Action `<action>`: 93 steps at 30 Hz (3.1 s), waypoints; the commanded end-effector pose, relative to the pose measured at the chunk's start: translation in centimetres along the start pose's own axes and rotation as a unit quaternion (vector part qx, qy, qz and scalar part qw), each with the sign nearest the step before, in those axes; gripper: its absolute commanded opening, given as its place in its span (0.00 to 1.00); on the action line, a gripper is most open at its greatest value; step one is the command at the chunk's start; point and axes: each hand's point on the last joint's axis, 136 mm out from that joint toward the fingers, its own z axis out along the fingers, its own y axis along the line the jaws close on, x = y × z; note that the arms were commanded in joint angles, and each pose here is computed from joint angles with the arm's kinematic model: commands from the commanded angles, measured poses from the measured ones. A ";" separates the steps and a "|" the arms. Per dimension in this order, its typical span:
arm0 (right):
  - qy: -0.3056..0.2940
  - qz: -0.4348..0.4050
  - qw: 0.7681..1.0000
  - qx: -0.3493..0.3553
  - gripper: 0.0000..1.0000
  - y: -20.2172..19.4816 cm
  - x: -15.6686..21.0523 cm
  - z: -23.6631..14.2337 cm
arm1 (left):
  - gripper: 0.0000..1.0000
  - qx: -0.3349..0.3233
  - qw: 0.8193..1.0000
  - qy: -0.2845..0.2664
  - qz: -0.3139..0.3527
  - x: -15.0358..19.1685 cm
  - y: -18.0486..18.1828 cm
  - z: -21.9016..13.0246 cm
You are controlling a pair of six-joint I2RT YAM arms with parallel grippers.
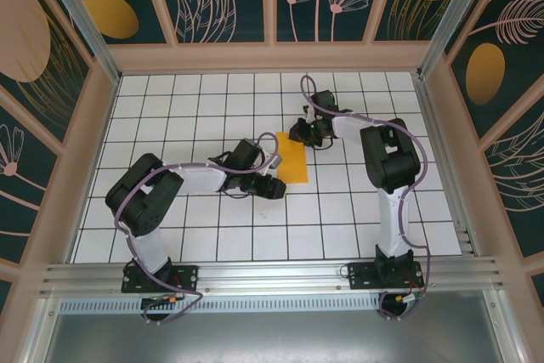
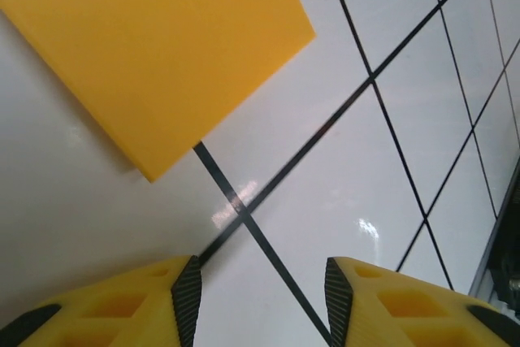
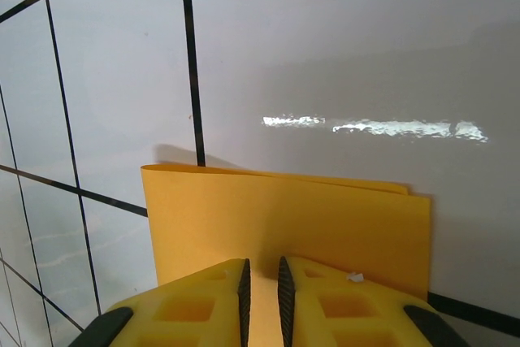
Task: Fold a paper plane with a square sheet of paper (fold left side to right side)
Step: First fold the square sheet of paper in half at the center of the table, then fold the triangle a second time at the center of the table.
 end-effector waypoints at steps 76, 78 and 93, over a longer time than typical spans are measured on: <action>0.031 0.036 0.994 -0.095 0.28 3.1 7.4 -7.1 | 0.48 -0.063 0.986 -0.132 0.082 -7.4 -1.4 -4.2; 0.027 0.036 0.994 -0.104 0.28 3.6 7.2 -7.4 | 0.51 -0.068 0.985 -0.124 0.097 -6.3 -2.2 -3.6; 0.028 0.040 0.990 -0.131 0.28 5.4 6.7 -8.3 | 0.76 -0.147 0.969 -0.157 0.125 -6.5 -3.4 -0.4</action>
